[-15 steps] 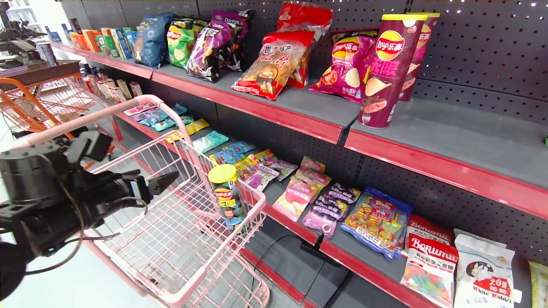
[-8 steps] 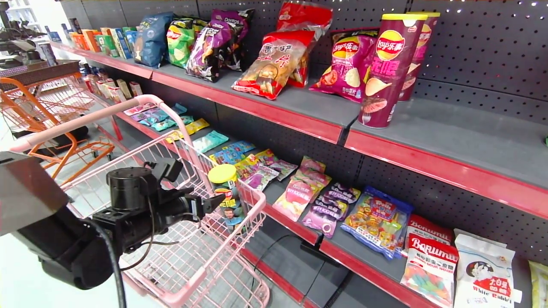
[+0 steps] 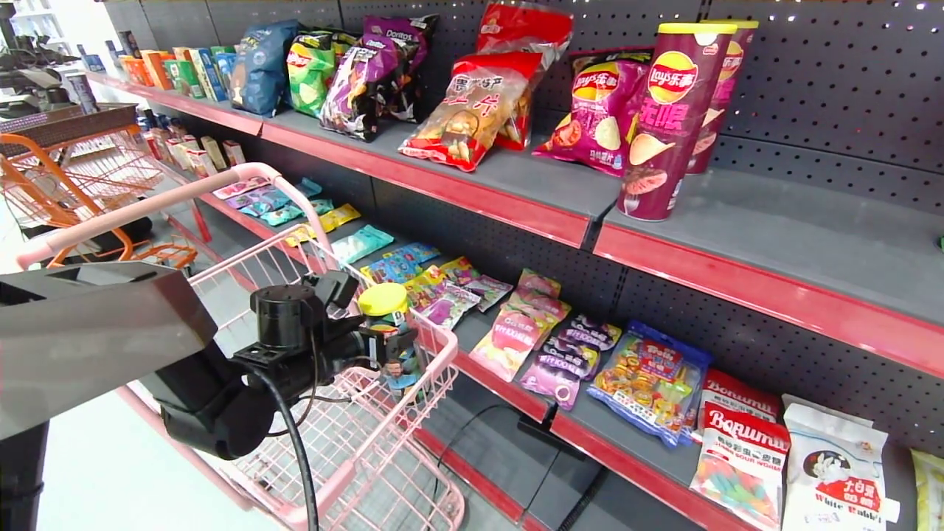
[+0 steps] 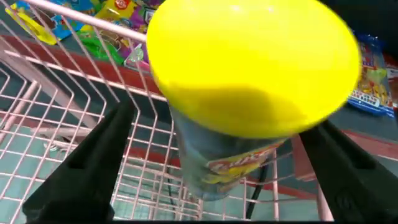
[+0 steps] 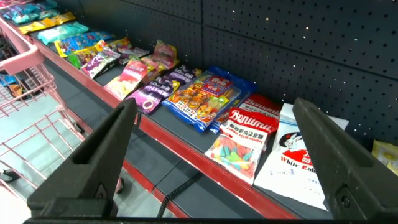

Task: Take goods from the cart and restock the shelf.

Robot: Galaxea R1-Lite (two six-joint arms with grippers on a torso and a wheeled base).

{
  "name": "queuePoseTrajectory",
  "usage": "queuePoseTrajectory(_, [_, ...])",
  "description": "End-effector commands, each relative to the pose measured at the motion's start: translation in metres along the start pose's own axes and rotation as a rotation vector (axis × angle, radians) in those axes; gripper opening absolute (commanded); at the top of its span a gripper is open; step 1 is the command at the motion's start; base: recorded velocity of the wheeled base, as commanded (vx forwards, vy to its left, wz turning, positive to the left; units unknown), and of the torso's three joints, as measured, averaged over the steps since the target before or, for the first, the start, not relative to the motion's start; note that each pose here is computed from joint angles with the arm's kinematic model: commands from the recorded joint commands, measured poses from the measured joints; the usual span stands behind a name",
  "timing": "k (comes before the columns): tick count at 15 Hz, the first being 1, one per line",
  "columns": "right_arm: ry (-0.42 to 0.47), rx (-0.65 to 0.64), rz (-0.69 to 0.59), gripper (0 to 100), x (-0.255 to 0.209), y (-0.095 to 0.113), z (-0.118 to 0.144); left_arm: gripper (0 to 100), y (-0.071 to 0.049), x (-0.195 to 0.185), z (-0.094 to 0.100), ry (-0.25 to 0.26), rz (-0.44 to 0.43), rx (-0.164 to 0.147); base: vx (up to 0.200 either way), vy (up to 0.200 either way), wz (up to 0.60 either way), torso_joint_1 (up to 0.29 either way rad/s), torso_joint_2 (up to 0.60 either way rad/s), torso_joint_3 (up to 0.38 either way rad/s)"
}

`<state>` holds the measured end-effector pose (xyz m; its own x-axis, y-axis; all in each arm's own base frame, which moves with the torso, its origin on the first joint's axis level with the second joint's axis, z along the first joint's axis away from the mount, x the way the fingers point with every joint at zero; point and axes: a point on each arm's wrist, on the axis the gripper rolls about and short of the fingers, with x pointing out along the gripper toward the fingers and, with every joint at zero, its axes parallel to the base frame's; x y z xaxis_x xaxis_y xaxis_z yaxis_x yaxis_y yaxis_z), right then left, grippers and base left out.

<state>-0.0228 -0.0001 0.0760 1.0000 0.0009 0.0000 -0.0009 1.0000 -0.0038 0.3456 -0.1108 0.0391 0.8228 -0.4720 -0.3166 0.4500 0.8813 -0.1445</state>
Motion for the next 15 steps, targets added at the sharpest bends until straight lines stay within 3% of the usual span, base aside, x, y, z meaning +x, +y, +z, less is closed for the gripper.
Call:
queuePoseTrajectory(1, [0.0,-0.001,0.001,100,0.0,0.0,0.0,100,-0.002,0.008,-0.007,0.015,-0.009,0.0,0.0,0.0,0.0,0.0,0.0,0.0])
queuePoseTrajectory(3, [0.0,-0.001,0.002,100,0.0,0.0,0.0,100,-0.007,0.013,-0.007,0.011,-0.018,0.007,0.0,0.0,0.0,0.0,0.0,0.0])
queuePoseTrajectory(4, [0.0,-0.001,0.002,100,0.0,0.0,0.0,0,-0.007,0.014,-0.007,0.008,-0.016,0.008,0.0,0.0,0.0,0.0,0.0,0.0])
queuePoseTrajectory(9, [0.0,-0.001,0.002,100,0.0,0.0,0.0,0,-0.007,0.007,-0.011,0.011,-0.006,0.007,0.0,0.0,0.0,0.0,0.0,0.0])
queuePoseTrajectory(11, [0.0,-0.001,0.002,100,0.0,0.0,0.0,0,-0.012,-0.023,-0.009,-0.012,0.011,0.009,0.0,0.0,0.0,0.0,0.0,0.0])
queuePoseTrajectory(15, [0.0,0.001,0.002,100,0.0,0.0,0.0,0,-0.018,-0.113,0.044,-0.144,0.055,0.017,0.0,0.0,0.0,0.0,0.0,0.0])
